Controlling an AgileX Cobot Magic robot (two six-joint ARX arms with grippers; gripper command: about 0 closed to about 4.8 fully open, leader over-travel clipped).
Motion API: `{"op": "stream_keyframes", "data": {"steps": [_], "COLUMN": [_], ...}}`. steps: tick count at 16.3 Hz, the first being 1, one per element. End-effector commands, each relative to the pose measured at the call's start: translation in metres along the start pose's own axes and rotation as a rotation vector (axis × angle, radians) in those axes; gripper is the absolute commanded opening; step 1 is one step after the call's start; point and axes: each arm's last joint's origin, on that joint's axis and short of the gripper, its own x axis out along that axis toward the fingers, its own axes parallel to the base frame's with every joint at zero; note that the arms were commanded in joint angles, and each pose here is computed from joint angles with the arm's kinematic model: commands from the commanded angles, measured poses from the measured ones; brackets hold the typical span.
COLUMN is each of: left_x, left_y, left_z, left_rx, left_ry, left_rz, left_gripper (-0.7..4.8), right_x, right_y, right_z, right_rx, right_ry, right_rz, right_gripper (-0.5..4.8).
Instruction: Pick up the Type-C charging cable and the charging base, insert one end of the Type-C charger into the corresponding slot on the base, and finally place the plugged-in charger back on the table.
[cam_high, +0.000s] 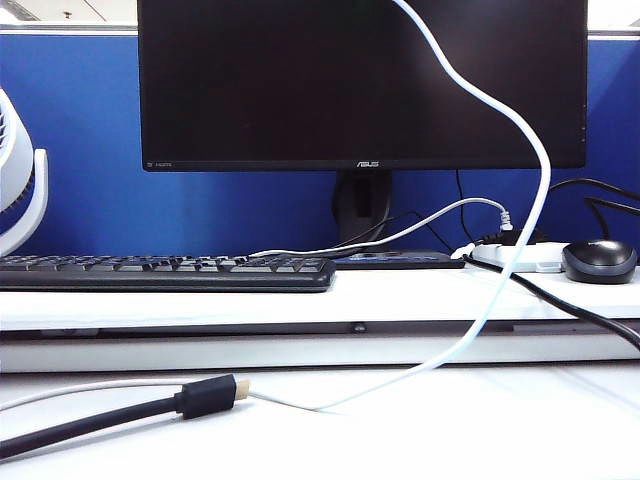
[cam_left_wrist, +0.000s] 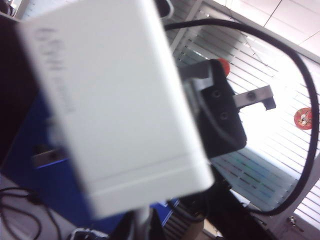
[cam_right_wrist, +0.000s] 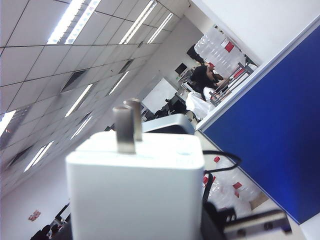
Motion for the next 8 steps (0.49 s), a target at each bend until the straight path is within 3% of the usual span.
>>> {"op": "stream_keyframes", "data": {"steps": [1,8], "left_x": [-0.0063,-0.0053], "left_y": [0.0004,-0.0005], "left_z": [0.0070,0.0083], "left_rx": [0.016,0.008], "left_ry": [-0.025,-0.039], "left_rz": [0.006,-0.011], "left_gripper": [-0.05,-0.05], "right_x": [-0.0028,-0.0012], "right_y": [0.0082,0.0069], "right_z": [0.0006,0.0002], "right_rx": [-0.039,-0.039], "right_ry": [-0.002,-0.002], "right_rz": [0.013,0.014], "right_gripper": [-0.05,-0.05]}}
